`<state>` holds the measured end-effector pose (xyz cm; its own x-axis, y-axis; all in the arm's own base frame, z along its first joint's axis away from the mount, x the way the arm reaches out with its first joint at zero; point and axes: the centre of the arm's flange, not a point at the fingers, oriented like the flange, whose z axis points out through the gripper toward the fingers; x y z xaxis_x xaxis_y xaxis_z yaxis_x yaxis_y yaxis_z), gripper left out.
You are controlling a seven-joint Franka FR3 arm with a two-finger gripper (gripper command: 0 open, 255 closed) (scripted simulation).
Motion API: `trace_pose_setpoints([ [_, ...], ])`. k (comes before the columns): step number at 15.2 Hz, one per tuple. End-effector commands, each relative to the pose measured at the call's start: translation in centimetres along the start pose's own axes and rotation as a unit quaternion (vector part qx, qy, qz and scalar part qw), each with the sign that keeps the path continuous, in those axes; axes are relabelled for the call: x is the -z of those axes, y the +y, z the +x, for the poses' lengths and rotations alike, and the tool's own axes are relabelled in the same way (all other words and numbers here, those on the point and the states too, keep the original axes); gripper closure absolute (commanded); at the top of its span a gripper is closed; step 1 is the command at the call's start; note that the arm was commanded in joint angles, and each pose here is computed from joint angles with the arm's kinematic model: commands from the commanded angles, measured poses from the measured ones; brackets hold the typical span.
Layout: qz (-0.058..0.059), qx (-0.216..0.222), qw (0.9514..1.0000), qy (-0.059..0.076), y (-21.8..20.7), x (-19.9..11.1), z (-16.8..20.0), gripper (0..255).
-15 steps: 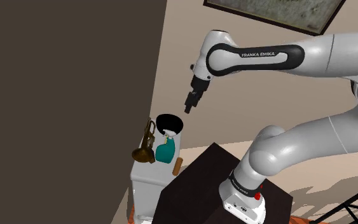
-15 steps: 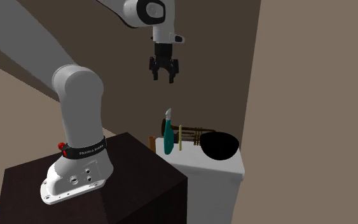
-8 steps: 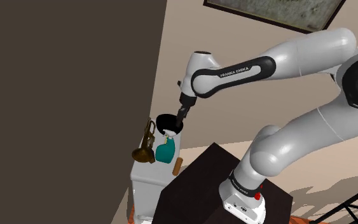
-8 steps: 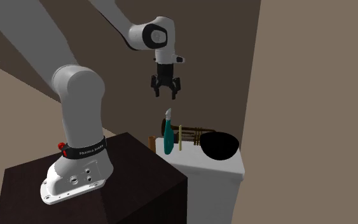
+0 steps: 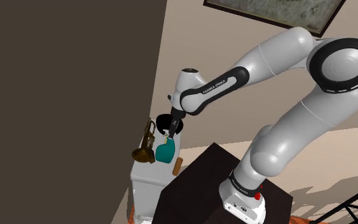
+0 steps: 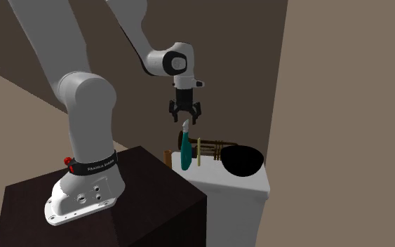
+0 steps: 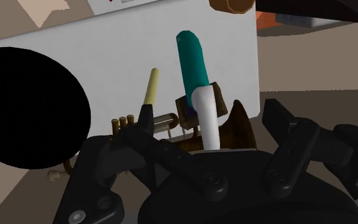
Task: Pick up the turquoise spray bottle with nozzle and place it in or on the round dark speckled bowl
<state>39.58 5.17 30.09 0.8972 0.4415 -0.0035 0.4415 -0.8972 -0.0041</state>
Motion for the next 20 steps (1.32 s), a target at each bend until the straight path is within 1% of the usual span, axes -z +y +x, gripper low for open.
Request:
trace_pose_setpoints([
  [1, 0.000, 0.001, 1.0000, 0.000, -0.1, -1.1, 0.0, 0],
  [4, 0.000, 0.001, 1.0000, 0.000, -0.1, -2.9, 0.0, 0],
  [12, 0.000, 0.001, 1.0000, 0.000, -0.1, -2.9, 0.0, 0],
  [13, 0.000, 0.001, 1.0000, 0.000, -0.1, -2.9, 0.0, 255],
  [20, 0.000, 0.001, 1.0000, 0.000, -0.1, -2.9, 0.0, 255],
])
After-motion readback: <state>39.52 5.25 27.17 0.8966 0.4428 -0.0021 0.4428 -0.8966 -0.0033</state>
